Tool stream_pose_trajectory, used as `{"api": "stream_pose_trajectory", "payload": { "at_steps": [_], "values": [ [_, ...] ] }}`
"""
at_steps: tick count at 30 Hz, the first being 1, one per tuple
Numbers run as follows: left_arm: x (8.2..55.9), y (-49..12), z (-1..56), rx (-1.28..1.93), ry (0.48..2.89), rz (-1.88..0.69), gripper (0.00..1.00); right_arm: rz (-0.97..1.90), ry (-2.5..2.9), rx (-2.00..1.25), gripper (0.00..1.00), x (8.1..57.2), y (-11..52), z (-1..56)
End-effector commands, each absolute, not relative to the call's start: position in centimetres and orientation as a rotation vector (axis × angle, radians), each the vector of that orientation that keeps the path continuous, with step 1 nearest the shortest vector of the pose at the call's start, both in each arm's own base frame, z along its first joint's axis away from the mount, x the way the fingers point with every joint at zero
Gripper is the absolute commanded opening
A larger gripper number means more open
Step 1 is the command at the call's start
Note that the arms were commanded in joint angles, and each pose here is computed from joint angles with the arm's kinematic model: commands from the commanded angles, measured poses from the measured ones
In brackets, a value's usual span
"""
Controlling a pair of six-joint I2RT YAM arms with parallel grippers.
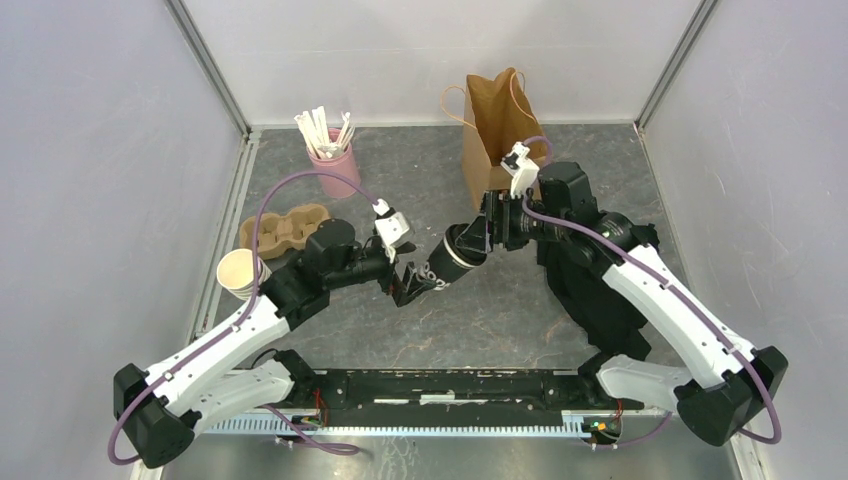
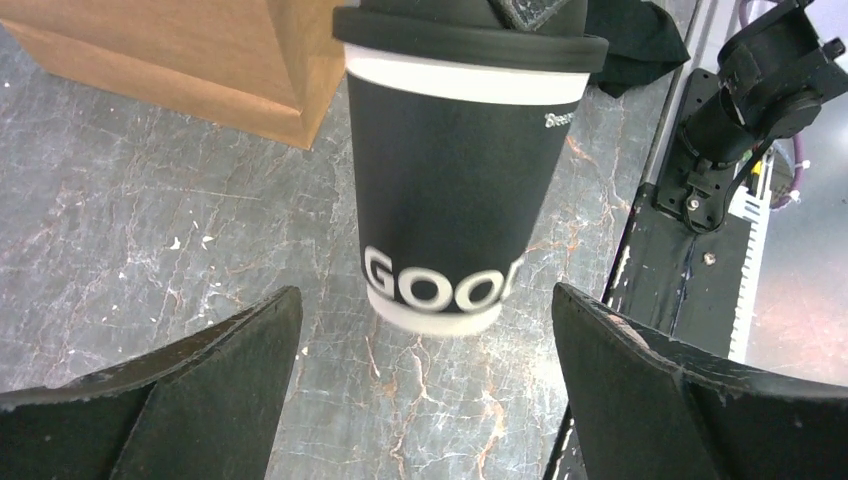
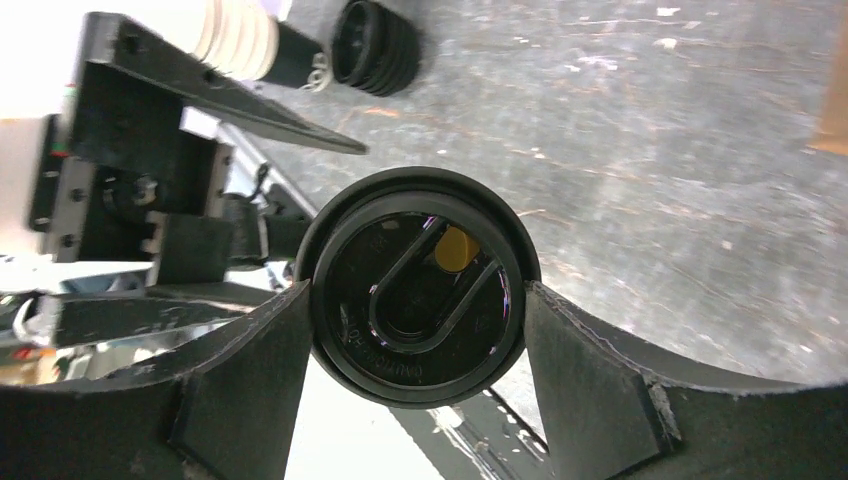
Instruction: Pack the takeout coffee
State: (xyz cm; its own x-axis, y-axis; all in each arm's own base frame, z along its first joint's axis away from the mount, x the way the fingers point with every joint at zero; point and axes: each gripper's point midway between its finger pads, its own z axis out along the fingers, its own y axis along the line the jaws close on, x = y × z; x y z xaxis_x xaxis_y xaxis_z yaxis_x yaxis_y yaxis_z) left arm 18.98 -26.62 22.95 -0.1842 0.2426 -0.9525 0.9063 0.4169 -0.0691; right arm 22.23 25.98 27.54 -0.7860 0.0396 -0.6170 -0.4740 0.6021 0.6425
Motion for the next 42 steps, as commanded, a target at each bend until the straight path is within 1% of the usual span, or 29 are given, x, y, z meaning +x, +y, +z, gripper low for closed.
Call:
{"api": "stream_pose_trajectory", "payload": {
  "at_steps": [1, 8, 10, 12, 16, 22, 27, 30, 31, 42],
  "values": [
    [19.0, -26.4, 24.5, 0.890, 1.690, -0.877, 1.00, 0.792, 2.258, -0.289, 0.80, 23.7, 21.7, 25.8],
    [19.6, -25.4, 25.5, 0.663, 1.791, -0.899, 1.00, 0.133, 2.318, -0.279, 0.80, 25.0, 12.5, 20.0],
    [19.6, -25.4, 25.9, 0.608, 1.806, -0.925, 1.00, 0.009, 2.311, -0.285, 0.79, 25.2, 10.7, 18.9],
    [19.7, -25.2, 26.3, 0.551, 1.816, -0.937, 1.00, -0.056, 2.291, -0.298, 0.79, 25.5, 9.8, 18.2],
    [20.3, -24.7, 27.1, 0.454, 1.827, -0.935, 1.00, -0.074, 2.286, -0.316, 0.79, 25.2, 9.4, 15.4],
    [21.2, -23.7, 28.1, 0.316, 1.874, -0.891, 1.00, -0.092, 2.271, -0.293, 0.80, 24.7, 8.6, 13.3],
    [21.7, -23.1, 28.4, 0.206, 1.911, -0.886, 1.00, -0.043, 2.290, -0.317, 0.86, 23.8, 8.9, 12.4],
    [21.9, -22.9, 28.5, 0.141, 1.922, -0.891, 1.00, -0.008, 2.293, -0.332, 0.96, 23.4, 9.3, 12.6],
    [22.0, -22.9, 28.5, 0.123, 1.927, -0.895, 1.00, -0.001, 2.292, -0.334, 0.98, 23.3, 9.3, 12.8],
    [22.3, -22.3, 28.5, -0.047, 1.989, -0.903, 1.00, 0.022, 2.273, -0.314, 0.98, 23.0, 9.3, 16.0]
  ]
}}
